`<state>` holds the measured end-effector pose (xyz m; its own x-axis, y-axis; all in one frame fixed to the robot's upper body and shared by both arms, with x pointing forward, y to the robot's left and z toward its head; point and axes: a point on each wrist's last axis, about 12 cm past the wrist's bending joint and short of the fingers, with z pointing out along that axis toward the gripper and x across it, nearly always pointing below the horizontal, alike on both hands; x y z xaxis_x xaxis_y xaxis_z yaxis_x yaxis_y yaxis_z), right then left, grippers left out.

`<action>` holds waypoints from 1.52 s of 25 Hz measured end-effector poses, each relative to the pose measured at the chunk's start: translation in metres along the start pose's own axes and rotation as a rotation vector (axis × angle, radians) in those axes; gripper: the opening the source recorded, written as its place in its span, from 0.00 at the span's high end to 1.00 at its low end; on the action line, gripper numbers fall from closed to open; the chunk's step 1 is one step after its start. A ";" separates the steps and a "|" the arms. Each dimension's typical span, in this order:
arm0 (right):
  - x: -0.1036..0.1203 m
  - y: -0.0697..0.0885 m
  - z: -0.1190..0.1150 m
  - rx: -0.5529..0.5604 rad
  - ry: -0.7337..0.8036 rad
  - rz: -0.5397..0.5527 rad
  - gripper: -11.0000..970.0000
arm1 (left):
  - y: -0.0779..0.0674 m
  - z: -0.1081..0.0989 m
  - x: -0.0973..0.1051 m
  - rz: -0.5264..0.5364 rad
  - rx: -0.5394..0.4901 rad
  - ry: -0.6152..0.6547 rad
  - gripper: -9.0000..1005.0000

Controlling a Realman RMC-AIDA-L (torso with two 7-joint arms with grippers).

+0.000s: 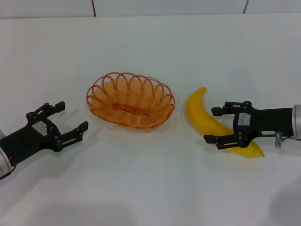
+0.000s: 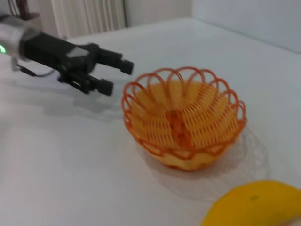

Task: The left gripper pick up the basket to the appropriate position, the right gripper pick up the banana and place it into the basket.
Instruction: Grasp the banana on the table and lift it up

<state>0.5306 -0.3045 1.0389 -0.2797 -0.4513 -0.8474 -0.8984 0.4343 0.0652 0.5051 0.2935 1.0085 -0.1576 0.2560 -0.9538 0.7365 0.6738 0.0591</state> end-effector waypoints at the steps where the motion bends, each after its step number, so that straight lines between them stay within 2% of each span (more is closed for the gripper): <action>1: 0.000 -0.001 0.000 0.008 0.008 0.006 0.10 | 0.000 0.000 0.000 0.000 0.003 -0.004 0.13; 10: 0.001 -0.004 -0.002 0.024 0.018 0.029 0.10 | -0.001 0.000 -0.002 0.006 0.008 -0.018 0.13; 24: -0.006 -0.004 0.007 0.018 0.013 0.053 0.10 | -0.001 0.000 -0.003 0.007 0.008 -0.022 0.13; 32: -0.009 -0.006 0.010 -0.007 0.048 0.105 0.32 | -0.002 -0.001 -0.003 0.003 0.010 -0.034 0.13; 38: -0.014 -0.009 0.008 0.011 0.033 0.100 0.49 | -0.002 -0.002 -0.002 -0.001 0.004 -0.035 0.13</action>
<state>0.5458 -0.2959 1.0458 -0.3790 -0.4304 -0.8192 -0.8616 0.4872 0.1426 0.5026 0.2933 1.0114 -0.1357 0.2307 -0.9635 0.7390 0.6713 0.0567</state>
